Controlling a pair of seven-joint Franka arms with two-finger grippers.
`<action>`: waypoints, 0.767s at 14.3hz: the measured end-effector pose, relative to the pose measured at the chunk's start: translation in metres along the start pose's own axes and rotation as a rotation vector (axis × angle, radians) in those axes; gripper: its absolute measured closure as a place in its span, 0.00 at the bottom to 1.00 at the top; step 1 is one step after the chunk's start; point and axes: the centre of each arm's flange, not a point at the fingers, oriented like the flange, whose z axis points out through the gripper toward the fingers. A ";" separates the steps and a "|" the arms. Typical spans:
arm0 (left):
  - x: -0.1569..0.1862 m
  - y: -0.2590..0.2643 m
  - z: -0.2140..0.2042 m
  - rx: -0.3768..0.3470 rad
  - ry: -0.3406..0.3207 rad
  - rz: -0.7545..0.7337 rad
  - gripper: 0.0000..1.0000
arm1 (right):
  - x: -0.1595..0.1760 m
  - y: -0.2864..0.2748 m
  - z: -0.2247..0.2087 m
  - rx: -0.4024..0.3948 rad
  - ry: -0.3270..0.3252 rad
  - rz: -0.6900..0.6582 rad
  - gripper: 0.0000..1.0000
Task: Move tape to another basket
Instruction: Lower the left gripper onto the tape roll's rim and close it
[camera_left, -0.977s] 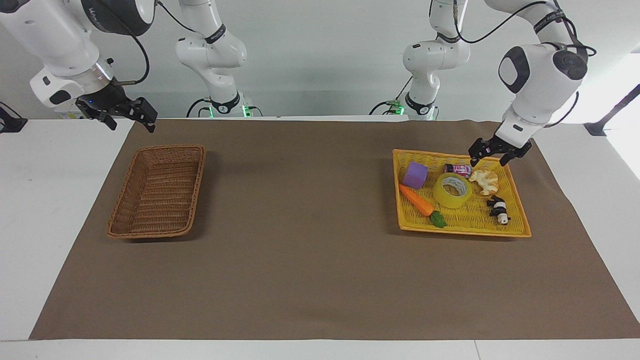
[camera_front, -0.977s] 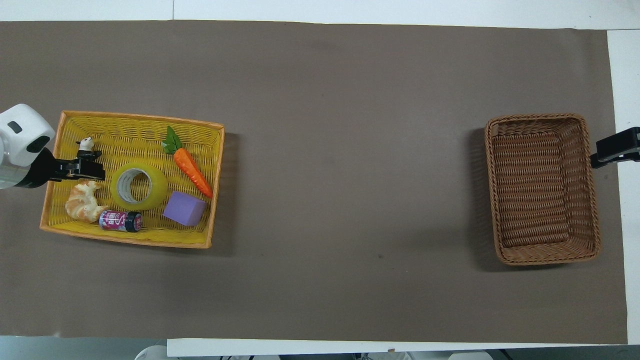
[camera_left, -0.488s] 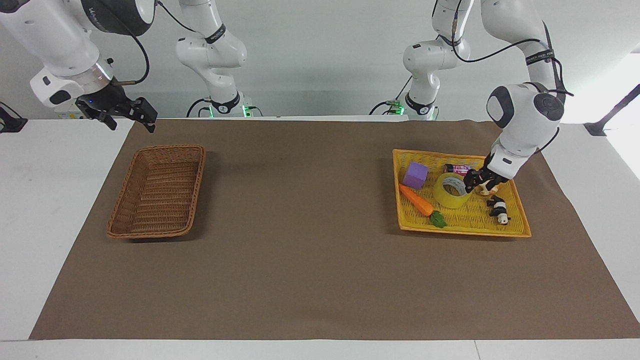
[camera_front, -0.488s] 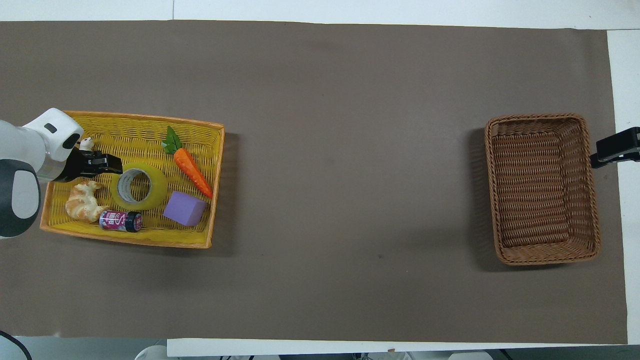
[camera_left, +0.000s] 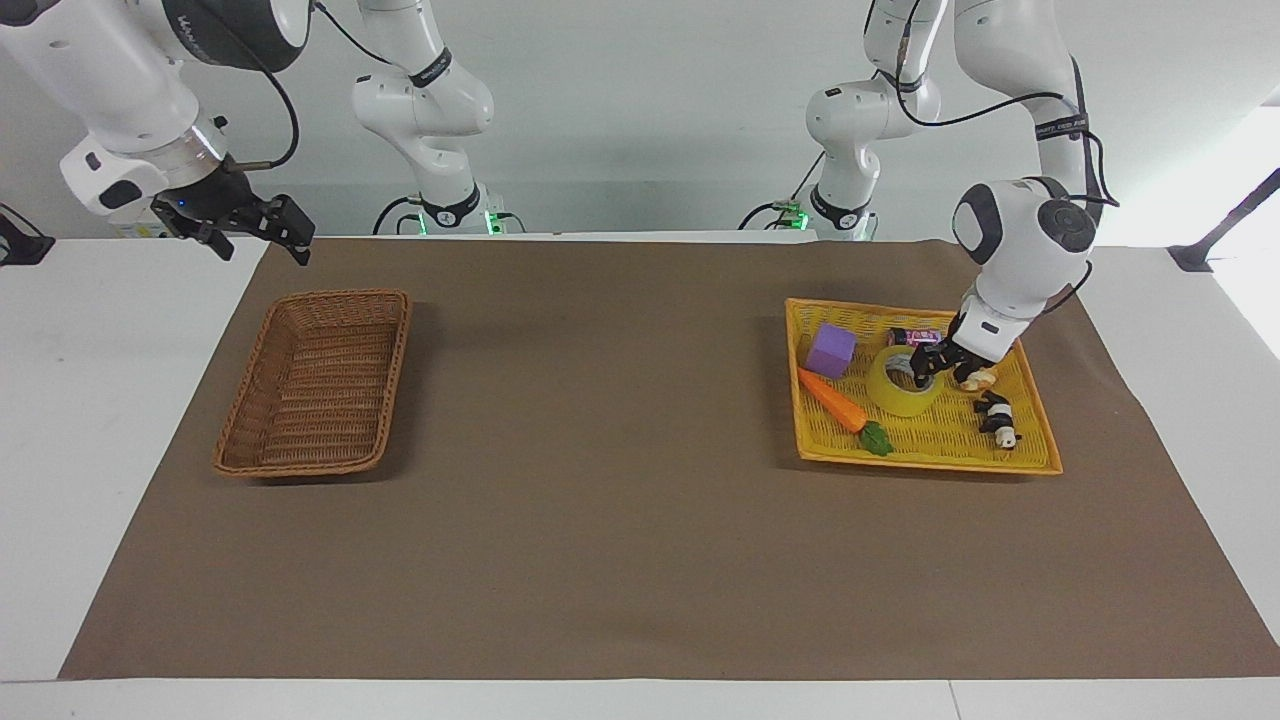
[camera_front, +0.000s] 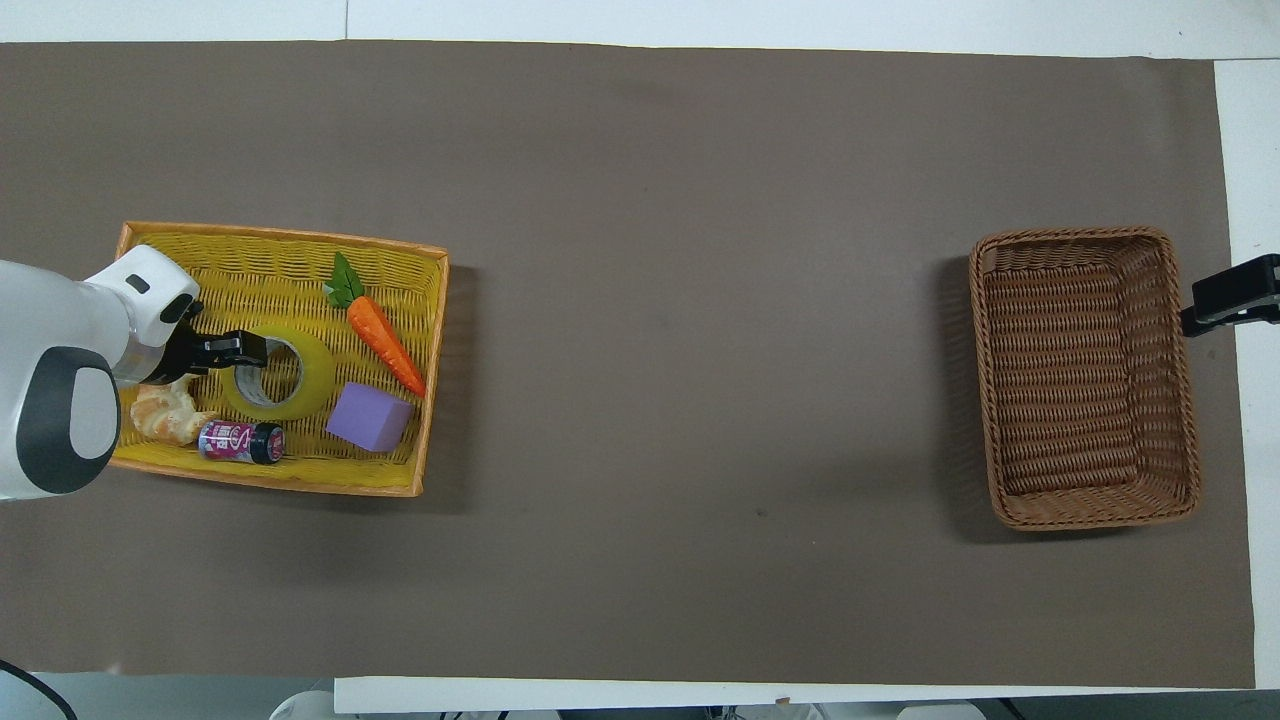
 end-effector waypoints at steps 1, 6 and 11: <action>-0.002 0.000 0.003 0.000 0.000 0.000 0.26 | 0.000 0.000 0.000 0.000 0.000 0.000 0.00; -0.008 0.006 0.019 0.000 -0.002 0.013 0.30 | 0.000 0.000 0.000 0.000 0.000 0.000 0.00; -0.009 0.010 0.031 -0.001 -0.020 0.020 0.57 | 0.000 0.000 0.000 0.000 0.000 0.000 0.00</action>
